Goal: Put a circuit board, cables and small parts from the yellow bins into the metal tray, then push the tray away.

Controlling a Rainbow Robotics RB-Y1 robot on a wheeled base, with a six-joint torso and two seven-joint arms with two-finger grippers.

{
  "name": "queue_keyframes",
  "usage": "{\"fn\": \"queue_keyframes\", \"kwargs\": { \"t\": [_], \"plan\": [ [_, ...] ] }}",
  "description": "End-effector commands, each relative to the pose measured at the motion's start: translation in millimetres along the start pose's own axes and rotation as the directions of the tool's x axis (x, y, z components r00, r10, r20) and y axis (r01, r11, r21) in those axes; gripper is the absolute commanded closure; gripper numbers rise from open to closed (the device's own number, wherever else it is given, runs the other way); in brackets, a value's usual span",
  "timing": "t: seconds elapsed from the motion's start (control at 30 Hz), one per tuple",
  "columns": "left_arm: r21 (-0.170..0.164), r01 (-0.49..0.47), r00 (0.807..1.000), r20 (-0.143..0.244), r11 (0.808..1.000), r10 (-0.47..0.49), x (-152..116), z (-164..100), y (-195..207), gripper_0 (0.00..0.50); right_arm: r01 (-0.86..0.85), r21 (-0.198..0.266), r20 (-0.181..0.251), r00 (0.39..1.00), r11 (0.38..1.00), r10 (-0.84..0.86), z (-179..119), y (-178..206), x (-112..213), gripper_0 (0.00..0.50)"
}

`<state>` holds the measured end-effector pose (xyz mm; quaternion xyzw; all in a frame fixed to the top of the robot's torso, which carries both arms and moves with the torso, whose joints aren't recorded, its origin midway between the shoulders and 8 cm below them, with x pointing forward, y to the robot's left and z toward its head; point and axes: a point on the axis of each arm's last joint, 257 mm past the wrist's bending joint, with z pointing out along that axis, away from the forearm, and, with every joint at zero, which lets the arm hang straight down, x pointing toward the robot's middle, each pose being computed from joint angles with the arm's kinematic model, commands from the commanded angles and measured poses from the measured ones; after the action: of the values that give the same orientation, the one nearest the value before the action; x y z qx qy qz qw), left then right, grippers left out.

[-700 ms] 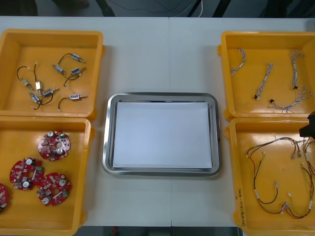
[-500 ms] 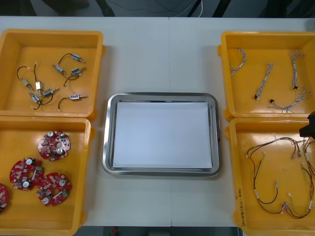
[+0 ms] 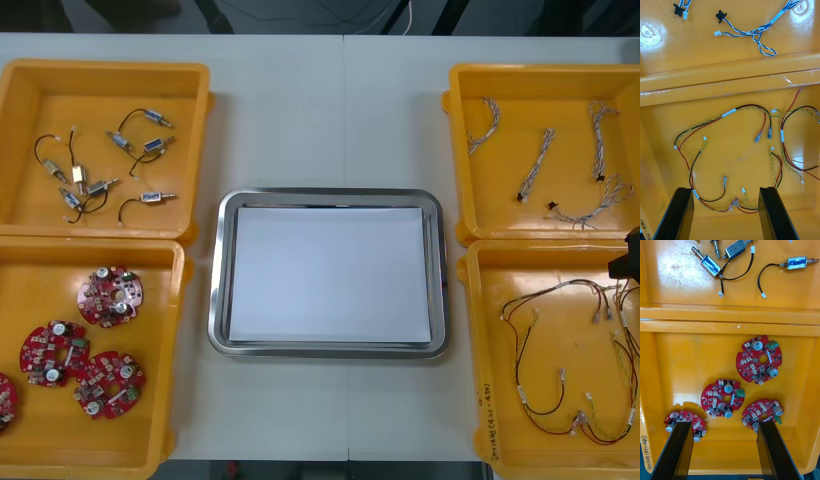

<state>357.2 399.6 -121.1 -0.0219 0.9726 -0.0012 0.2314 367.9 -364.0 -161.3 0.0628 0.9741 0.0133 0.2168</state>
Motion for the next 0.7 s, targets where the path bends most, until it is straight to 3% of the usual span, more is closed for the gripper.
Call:
{"fn": "queue_keyframes", "kwargs": {
  "t": [0.03,0.7],
  "plan": [
    [-0.050,-0.069,0.997,0.013,0.996,0.070,-2.0,-14.0,13.3,0.000,-0.020,0.038,0.031,0.999,0.999,0.019,-14.3,-13.1,-5.3,0.000],
    [-0.050,-0.069,0.997,0.013,0.996,0.070,-2.0,-14.0,13.3,0.000,-0.020,0.038,0.031,0.999,0.999,0.019,-14.3,-13.1,-5.3,0.000]
  ]
}}
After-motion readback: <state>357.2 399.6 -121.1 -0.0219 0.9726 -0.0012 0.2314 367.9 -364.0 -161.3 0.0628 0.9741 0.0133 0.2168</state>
